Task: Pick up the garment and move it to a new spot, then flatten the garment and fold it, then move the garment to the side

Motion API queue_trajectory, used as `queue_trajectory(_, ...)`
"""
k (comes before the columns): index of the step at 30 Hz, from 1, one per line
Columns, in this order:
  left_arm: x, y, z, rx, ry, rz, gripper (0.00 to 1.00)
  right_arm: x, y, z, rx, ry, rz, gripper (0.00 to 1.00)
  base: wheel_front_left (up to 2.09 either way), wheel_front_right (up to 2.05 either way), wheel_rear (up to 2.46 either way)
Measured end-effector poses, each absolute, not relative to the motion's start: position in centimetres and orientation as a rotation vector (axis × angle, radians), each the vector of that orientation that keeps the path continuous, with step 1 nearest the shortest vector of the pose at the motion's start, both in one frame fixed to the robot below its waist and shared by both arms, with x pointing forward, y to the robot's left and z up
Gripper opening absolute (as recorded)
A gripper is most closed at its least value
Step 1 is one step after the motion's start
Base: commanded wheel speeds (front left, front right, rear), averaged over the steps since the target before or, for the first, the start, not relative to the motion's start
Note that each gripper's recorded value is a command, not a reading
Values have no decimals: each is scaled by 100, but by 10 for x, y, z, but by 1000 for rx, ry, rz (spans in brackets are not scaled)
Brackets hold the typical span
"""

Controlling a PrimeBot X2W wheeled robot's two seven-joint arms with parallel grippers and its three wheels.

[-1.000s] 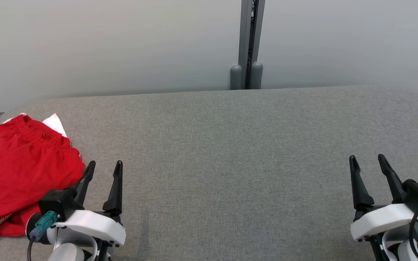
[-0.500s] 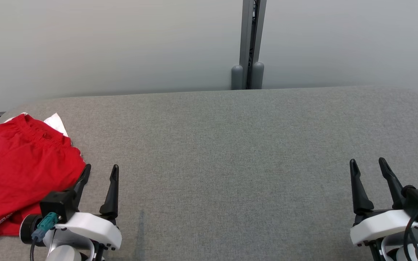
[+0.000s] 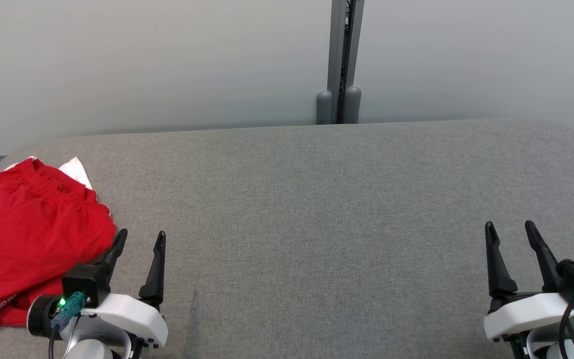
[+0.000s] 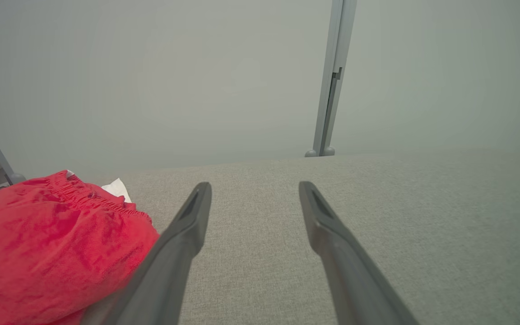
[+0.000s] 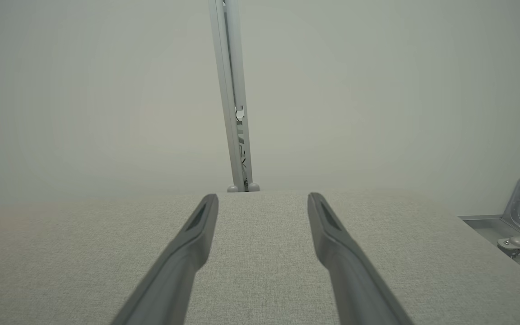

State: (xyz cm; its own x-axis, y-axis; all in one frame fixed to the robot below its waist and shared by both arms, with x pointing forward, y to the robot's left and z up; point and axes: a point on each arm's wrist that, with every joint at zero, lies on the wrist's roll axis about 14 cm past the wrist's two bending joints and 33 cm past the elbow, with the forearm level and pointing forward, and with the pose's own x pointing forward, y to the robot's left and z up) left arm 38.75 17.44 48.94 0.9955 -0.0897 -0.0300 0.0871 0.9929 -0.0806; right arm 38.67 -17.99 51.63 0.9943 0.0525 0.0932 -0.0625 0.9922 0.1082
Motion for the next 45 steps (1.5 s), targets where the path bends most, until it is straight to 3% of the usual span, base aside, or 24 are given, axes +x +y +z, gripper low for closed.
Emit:
queue_trajectory(27,385,187,484,-101,53,-43,100,391,-177,509,149,-64,60,100,0,0,0)
queue_trajectory(45,327,286,488,-129,14,269,100,422,-48,528,180,-77,416,100,0,0,0)
